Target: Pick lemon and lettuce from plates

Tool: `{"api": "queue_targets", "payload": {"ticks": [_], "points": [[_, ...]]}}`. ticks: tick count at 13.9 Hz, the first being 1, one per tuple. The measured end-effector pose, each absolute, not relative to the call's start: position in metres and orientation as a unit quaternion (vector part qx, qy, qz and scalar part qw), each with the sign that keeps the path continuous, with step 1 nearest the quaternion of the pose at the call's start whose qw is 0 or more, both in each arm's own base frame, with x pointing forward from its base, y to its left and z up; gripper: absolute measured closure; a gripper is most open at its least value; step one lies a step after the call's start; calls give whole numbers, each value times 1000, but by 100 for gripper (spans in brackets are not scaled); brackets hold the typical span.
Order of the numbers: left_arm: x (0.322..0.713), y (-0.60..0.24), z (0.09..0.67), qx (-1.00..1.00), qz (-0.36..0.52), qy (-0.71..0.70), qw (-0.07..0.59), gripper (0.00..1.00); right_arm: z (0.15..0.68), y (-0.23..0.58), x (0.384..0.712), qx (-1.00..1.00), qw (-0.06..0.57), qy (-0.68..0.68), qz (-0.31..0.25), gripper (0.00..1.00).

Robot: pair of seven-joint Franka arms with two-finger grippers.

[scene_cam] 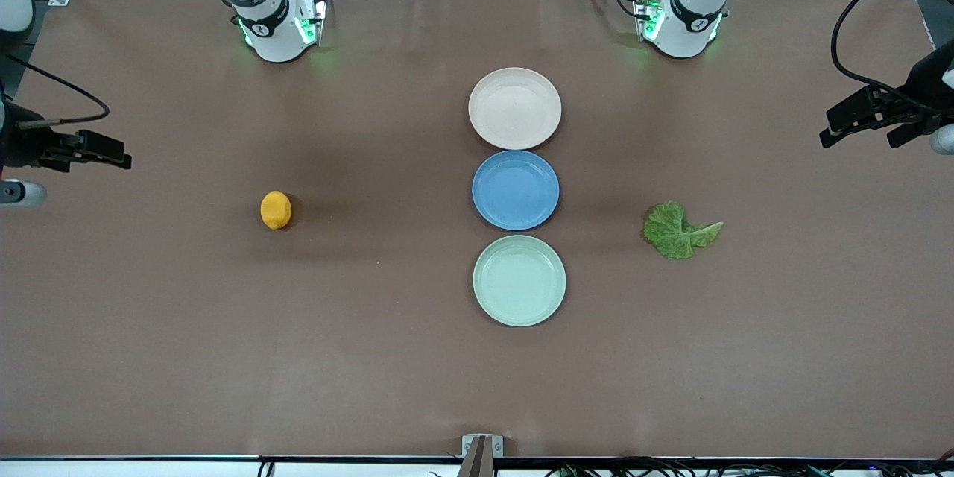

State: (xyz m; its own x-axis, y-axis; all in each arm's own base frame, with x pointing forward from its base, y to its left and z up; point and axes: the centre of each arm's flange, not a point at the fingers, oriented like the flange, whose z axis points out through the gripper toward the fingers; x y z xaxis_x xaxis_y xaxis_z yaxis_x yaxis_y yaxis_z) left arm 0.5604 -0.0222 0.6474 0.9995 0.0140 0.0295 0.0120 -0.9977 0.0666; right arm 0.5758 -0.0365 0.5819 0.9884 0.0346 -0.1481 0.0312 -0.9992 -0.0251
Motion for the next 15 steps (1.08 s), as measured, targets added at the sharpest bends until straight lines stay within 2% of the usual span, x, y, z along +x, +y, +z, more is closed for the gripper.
{"api": "queue_targets", "payload": {"ticks": [10,15], "points": [[560,-22,648,999,16,6,33,0,611,-37,527,-999,15,-17,33,0],[560,-22,648,999,16,7,33,0,620,-35,523,-1000,14,-18,20,0]]}}
